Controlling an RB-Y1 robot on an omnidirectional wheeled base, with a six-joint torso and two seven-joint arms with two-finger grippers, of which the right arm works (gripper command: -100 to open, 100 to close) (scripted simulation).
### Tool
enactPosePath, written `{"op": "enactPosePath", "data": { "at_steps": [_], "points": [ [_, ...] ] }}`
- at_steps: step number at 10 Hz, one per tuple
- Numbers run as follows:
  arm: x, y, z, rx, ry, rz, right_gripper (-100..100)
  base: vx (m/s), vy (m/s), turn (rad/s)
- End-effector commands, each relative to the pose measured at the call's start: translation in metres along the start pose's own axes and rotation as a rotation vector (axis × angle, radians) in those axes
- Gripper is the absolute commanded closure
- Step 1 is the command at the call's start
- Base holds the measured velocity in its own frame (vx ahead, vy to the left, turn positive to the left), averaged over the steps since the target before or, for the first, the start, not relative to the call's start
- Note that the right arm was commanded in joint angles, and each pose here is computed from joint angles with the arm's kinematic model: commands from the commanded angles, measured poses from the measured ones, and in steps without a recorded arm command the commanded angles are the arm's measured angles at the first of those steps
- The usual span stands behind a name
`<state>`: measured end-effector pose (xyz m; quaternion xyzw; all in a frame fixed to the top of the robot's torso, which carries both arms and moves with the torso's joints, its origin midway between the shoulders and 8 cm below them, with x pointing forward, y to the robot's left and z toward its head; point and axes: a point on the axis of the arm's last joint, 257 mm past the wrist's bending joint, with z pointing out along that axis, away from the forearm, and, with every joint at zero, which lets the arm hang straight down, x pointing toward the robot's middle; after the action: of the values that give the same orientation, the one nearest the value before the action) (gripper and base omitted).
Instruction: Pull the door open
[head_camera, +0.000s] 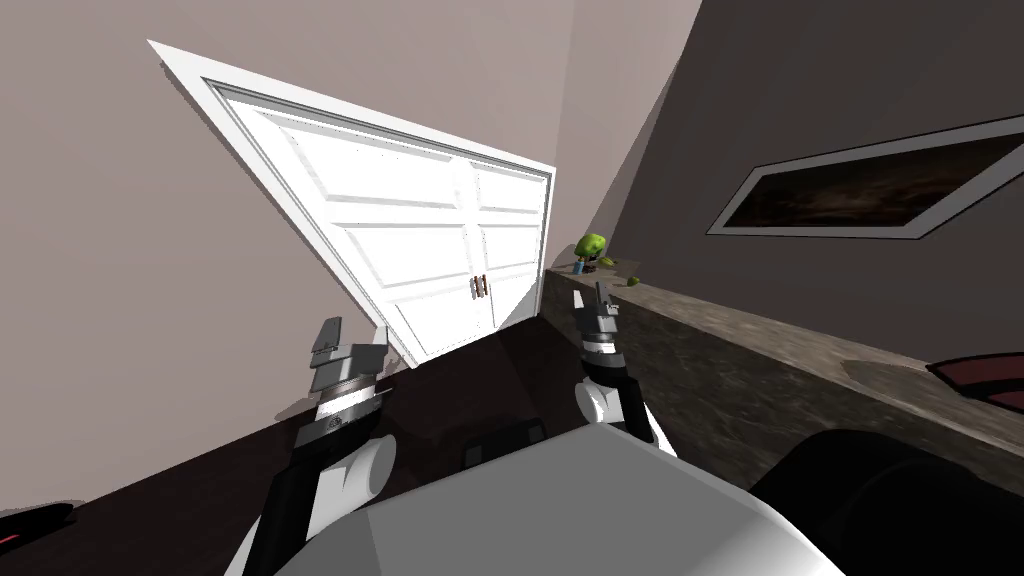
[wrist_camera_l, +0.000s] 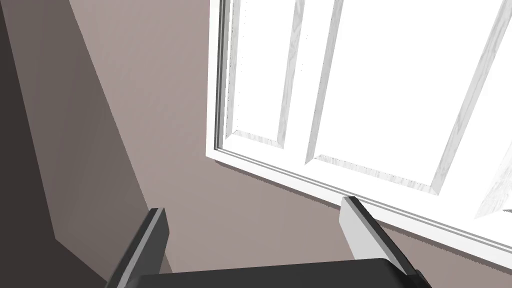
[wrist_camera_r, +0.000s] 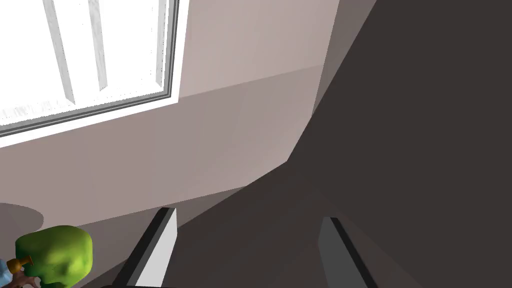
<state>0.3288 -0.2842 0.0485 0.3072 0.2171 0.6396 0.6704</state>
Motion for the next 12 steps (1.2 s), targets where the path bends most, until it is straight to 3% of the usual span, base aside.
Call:
{"op": "enactPosePath", "data": {
  "at_steps": [1, 12],
  "points": [
    [0.001, -0.011, -0.0031, 0.018, 0.003, 0.045, -100, 0.160, -0.019, 0.092],
    [0.006, -0.085, -0.0312, 0.147, -0.003, 0.351, -100, 0.115, 0.016, 0.060]
  ]
}}
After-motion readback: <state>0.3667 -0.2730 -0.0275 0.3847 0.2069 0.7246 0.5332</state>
